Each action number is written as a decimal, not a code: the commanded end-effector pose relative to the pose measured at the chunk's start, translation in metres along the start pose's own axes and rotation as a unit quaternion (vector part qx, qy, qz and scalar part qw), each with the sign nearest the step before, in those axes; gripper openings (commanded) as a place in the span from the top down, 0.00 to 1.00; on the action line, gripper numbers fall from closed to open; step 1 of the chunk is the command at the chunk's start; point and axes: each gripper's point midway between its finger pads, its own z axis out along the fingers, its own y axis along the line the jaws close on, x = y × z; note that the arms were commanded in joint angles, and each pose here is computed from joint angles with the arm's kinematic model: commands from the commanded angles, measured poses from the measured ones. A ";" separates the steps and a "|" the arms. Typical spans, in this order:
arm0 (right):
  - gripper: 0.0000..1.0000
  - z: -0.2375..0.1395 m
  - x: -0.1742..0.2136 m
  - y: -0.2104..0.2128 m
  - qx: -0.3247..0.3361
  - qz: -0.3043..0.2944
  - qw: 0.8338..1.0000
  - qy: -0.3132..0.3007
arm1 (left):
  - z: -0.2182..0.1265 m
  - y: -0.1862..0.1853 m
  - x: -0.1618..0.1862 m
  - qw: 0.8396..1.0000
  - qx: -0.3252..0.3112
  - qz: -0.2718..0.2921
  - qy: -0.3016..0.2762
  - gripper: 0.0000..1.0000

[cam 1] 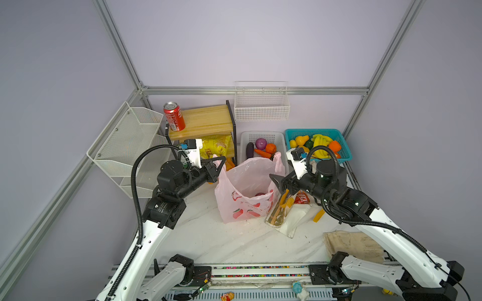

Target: Place the mixed food into the grocery bags and tie them

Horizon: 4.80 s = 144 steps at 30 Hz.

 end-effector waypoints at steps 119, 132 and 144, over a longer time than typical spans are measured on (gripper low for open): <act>0.03 0.030 -0.071 0.067 -0.120 -0.025 0.989 -0.081 | 0.000 0.050 -0.029 0.998 -0.058 -0.010 -0.019 0.65; 0.09 0.065 -0.033 -0.050 -0.030 0.107 0.993 -0.047 | -0.054 -0.018 -0.061 0.975 -0.056 0.201 -0.079 0.25; 0.11 0.088 0.021 -0.082 0.053 0.117 0.992 0.004 | 0.016 -0.114 -0.002 0.948 0.058 0.313 0.018 0.22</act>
